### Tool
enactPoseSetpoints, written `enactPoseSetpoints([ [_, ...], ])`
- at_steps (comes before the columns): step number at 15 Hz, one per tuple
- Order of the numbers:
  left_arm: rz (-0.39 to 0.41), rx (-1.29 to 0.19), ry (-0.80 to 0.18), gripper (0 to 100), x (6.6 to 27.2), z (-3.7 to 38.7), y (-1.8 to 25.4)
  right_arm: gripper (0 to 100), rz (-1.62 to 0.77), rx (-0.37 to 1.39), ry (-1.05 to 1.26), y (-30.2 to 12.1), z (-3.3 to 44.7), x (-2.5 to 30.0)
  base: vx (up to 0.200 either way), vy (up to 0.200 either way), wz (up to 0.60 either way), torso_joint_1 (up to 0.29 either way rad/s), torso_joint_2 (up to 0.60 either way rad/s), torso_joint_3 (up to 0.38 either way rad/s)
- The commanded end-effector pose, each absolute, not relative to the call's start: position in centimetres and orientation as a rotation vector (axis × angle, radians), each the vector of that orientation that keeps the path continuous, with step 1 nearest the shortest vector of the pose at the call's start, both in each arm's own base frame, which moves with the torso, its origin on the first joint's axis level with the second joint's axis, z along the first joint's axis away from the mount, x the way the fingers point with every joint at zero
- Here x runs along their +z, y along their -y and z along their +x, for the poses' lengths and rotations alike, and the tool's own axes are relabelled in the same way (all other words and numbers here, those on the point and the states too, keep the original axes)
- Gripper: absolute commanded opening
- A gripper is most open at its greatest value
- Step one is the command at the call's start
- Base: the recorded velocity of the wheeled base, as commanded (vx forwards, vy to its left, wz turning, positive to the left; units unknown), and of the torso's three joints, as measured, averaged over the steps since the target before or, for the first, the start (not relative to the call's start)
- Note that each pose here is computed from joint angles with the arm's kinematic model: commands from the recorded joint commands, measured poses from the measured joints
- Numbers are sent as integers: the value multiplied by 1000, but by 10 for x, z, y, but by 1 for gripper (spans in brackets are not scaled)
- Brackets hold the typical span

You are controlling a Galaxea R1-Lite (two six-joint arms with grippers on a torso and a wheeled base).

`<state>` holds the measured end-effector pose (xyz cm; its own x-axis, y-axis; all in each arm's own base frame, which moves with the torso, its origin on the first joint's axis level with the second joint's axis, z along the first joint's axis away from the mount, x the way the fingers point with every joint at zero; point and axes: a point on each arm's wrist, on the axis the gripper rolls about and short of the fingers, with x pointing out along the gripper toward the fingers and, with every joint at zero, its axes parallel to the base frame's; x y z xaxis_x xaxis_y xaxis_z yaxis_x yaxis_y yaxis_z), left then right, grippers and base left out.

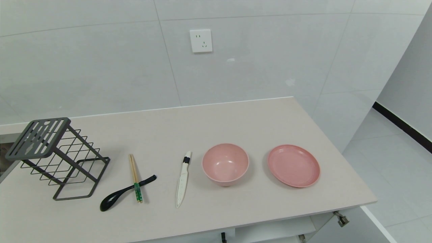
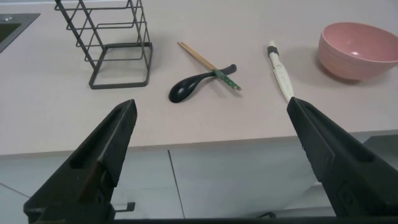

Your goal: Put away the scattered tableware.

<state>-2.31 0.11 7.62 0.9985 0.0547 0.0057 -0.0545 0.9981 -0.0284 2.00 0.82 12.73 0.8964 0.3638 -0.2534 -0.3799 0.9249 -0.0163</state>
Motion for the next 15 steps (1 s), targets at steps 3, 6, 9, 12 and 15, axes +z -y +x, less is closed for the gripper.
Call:
enactPoseSetpoints([
  [3, -31, 55, 5, 100, 76, -23, -1, 100, -76, 454, -362, -19, 64, 128, 0, 0, 0, 0, 0, 0],
  [6, -32, 55, 5, 100, 76, -23, -1, 100, -106, 460, -362, -24, 87, 114, 0, 0, 0, 0, 0, 0],
  [9, -35, 55, 4, 100, 76, -23, -1, 100, -107, 461, -362, -29, 112, 106, 0, 0, 0, 0, 0, 0],
  [12, -35, 55, 6, 100, 76, -23, -1, 100, -116, 465, -377, -33, 130, 101, 0, 0, 0, 0, 0, 0],
  [15, -37, 55, 6, 100, 76, -23, -1, 100, -114, 465, -385, -37, 150, 93, 0, 0, 0, 0, 0, 0],
])
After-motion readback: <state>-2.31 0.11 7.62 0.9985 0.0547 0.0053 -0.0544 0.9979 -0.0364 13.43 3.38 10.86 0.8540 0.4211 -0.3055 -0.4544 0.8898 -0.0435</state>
